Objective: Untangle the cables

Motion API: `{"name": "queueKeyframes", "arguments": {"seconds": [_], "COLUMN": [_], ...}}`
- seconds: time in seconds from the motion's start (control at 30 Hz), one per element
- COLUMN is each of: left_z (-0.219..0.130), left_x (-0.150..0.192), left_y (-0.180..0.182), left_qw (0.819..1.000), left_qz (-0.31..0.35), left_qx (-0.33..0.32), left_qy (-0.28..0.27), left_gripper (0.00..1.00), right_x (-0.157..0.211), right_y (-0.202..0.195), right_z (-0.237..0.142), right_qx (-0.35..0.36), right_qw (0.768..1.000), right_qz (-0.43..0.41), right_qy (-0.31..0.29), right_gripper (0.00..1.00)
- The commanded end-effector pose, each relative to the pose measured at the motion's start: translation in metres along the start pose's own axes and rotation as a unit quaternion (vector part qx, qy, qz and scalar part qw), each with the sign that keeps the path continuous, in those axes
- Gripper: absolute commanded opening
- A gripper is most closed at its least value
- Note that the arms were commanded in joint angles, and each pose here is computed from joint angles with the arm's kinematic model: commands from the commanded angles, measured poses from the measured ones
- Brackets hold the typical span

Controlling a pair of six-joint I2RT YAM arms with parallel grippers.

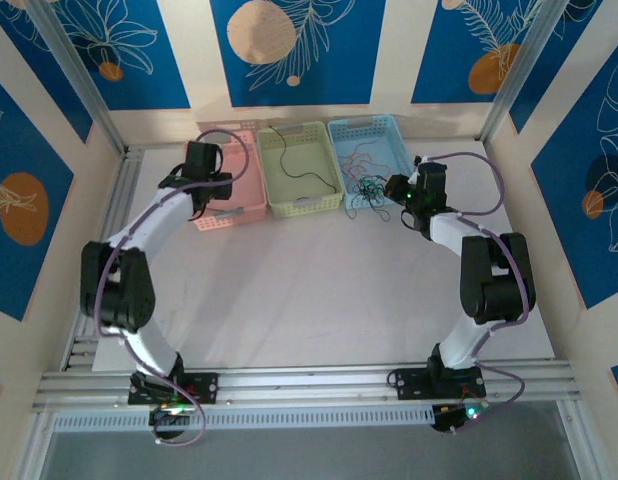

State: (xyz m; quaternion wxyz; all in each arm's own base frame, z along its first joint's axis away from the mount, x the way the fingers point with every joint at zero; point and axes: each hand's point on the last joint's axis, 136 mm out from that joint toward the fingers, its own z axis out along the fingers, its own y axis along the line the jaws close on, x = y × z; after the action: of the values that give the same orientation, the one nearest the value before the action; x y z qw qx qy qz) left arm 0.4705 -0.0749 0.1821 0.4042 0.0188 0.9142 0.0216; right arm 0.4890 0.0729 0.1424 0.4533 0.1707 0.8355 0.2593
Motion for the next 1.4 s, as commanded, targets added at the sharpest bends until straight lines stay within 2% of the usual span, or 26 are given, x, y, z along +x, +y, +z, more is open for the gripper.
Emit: {"name": "queueKeyframes", "arguments": {"seconds": [0.0,0.1,0.2,0.37,0.47,0.63,0.8,0.9,1.07,1.23,1.37], "left_z": [-0.035,-0.062,-0.086,-0.117,-0.129,-0.125,-0.132,-0.133,-0.131,-0.111,-0.112], "left_x": [-0.019,-0.007,0.012,0.044,0.055,0.071,0.084,0.086,0.089,0.089,0.089], "left_y": [-0.006,-0.029,-0.059,-0.096,-0.108,-0.120,-0.138,-0.139,-0.134,-0.120,-0.124], "left_qw": [0.994,0.979,0.951,0.894,0.871,0.867,0.842,0.841,0.850,0.884,0.879], "left_qz": [-0.040,-0.054,-0.054,-0.078,-0.072,-0.048,-0.030,-0.031,-0.037,-0.050,-0.051], "left_qx": [0.053,0.143,0.252,0.395,0.439,0.450,0.492,0.494,0.478,0.416,0.429], "left_qy": [-0.083,-0.137,-0.169,-0.199,-0.206,-0.208,-0.219,-0.216,-0.217,-0.207,-0.202], "left_gripper": [0.54,0.57,0.57,0.58,0.58,0.59,0.61,0.62,0.62,0.55,0.55], "right_x": [-0.007,-0.009,-0.006,0.017,0.040,0.076,0.115,0.137,0.154,0.159,0.166], "right_y": [0.021,0.044,0.084,0.149,0.178,0.211,0.238,0.248,0.251,0.254,0.256], "right_z": [-0.001,-0.009,-0.021,-0.044,-0.050,-0.059,-0.067,-0.062,-0.055,-0.058,-0.060], "right_qx": [-0.037,-0.083,-0.152,-0.292,-0.350,-0.411,-0.460,-0.457,-0.452,-0.464,-0.470], "right_qw": [0.999,0.996,0.986,0.942,0.914,0.871,0.825,0.812,0.805,0.796,0.788], "right_qz": [-0.005,-0.026,-0.074,-0.160,-0.200,-0.252,-0.290,-0.318,-0.335,-0.339,-0.353], "right_qy": [-0.004,-0.002,0.006,0.025,0.056,0.099,0.152,0.176,0.190,0.188,0.184], "right_gripper": [0.00,0.00,0.00,0.00,0.00,0.00,0.00,0.00,0.00,0.00,0.00]}}
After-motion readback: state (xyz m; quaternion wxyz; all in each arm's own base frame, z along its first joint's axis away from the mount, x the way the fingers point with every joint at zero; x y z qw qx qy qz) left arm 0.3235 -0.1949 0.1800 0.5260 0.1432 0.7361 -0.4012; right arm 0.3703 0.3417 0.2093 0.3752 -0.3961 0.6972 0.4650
